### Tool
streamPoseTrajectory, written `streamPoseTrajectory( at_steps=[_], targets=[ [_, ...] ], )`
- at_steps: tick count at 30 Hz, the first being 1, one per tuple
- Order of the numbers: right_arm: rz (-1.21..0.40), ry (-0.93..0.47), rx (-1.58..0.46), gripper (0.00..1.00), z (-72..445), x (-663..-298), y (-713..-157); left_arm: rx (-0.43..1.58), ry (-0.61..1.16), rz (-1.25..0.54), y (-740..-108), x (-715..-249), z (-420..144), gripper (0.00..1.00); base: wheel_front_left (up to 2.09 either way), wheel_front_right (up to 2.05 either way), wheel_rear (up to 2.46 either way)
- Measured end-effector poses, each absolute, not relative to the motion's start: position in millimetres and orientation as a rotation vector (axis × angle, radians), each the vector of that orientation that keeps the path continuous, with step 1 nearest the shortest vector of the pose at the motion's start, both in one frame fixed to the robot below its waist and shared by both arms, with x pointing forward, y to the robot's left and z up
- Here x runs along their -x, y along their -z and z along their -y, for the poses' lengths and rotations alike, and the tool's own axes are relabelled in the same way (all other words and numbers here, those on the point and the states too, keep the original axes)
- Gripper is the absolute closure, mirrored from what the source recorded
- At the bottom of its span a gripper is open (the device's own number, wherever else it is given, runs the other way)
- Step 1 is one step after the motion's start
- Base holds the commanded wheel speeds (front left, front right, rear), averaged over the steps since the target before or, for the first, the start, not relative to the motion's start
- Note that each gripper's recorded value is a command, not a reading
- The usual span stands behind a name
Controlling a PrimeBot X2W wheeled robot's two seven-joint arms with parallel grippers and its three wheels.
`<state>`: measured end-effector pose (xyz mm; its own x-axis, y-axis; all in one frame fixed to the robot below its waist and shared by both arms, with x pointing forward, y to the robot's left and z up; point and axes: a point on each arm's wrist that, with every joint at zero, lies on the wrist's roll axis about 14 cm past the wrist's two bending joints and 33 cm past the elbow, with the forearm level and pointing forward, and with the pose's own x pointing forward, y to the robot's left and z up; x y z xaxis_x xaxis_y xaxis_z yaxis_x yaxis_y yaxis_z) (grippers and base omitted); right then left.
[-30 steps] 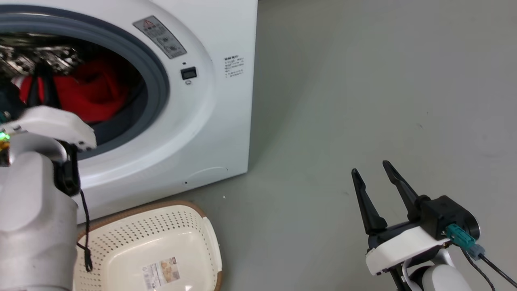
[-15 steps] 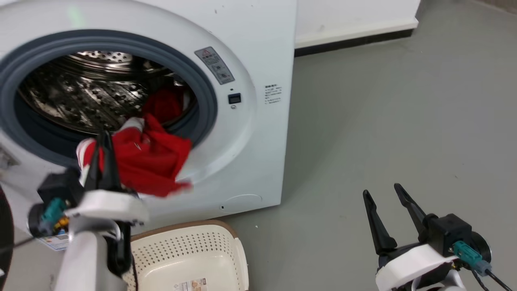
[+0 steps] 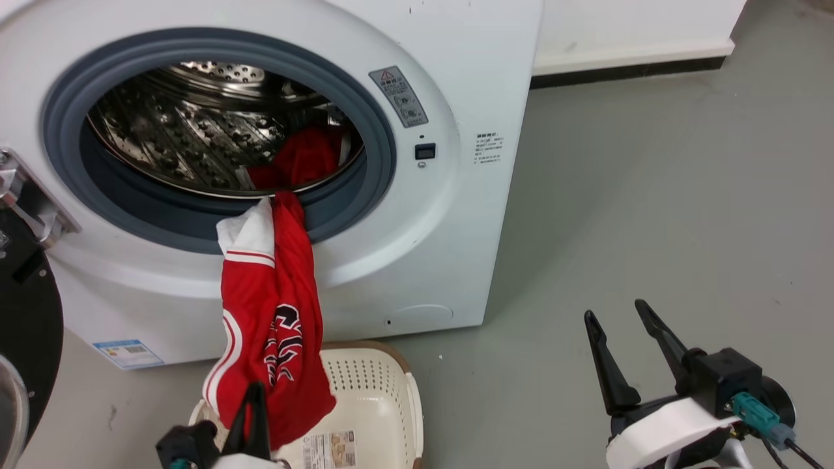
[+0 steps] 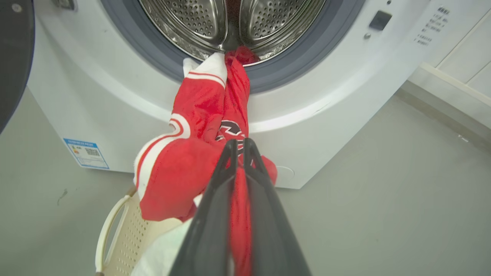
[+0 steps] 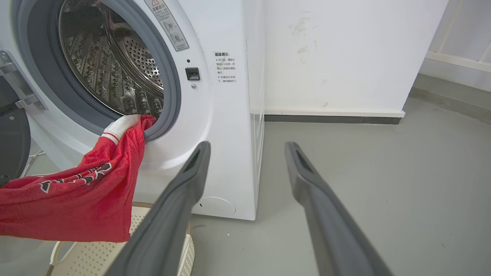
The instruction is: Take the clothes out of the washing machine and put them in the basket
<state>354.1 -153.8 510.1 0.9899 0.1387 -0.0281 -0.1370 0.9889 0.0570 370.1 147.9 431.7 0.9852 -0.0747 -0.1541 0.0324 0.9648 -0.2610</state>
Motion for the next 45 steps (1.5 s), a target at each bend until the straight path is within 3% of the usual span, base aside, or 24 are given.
streamPoseTrajectory(
  at_steps=[13, 31, 40, 41, 42, 43, 45],
  targets=[
    [-0.111, -0.135, -0.056, 0.0, 155.7, -387.6, -480.5, 0.311, 0.08, -0.615, -304.4, -334.4, -116.0, 1.0, 0.0, 0.0, 0.0],
    [-0.258, -0.145, -0.067, 0.0, 155.3, -444.4, -397.3, 0.256, -0.04, -0.881, -187.2, -389.5, -138.5, 1.0, 0.0, 0.0, 0.0],
    [-0.375, -0.134, -0.047, 0.0, 162.7, -446.3, -341.9, 0.191, -0.039, -1.034, -123.6, -388.5, -139.5, 1.0, 0.0, 0.0, 0.0],
    [-0.381, -0.13, -0.044, 0.0, 164.5, -445.3, -340.0, 0.184, -0.031, -1.048, -120.3, -385.8, -138.2, 0.94, 0.0, 0.0, 0.0],
    [-0.38, -0.127, -0.041, 0.0, 165.8, -445.0, -339.5, 0.181, -0.025, -1.055, -118.3, -385.1, -136.2, 0.55, 0.0, 0.0, 0.0],
    [-0.378, -0.125, -0.039, 0.0, 166.7, -445.4, -339.4, 0.181, -0.023, -1.055, -117.5, -386.7, -135.0, 0.06, 0.0, 0.0, 0.0],
    [-0.368, -0.126, -0.033, 0.0, 166.9, -447.0, -341.7, 0.179, -0.02, -1.046, -120.1, -389.9, -134.4, 0.0, 0.0, 0.0, 0.0]
  ],
)
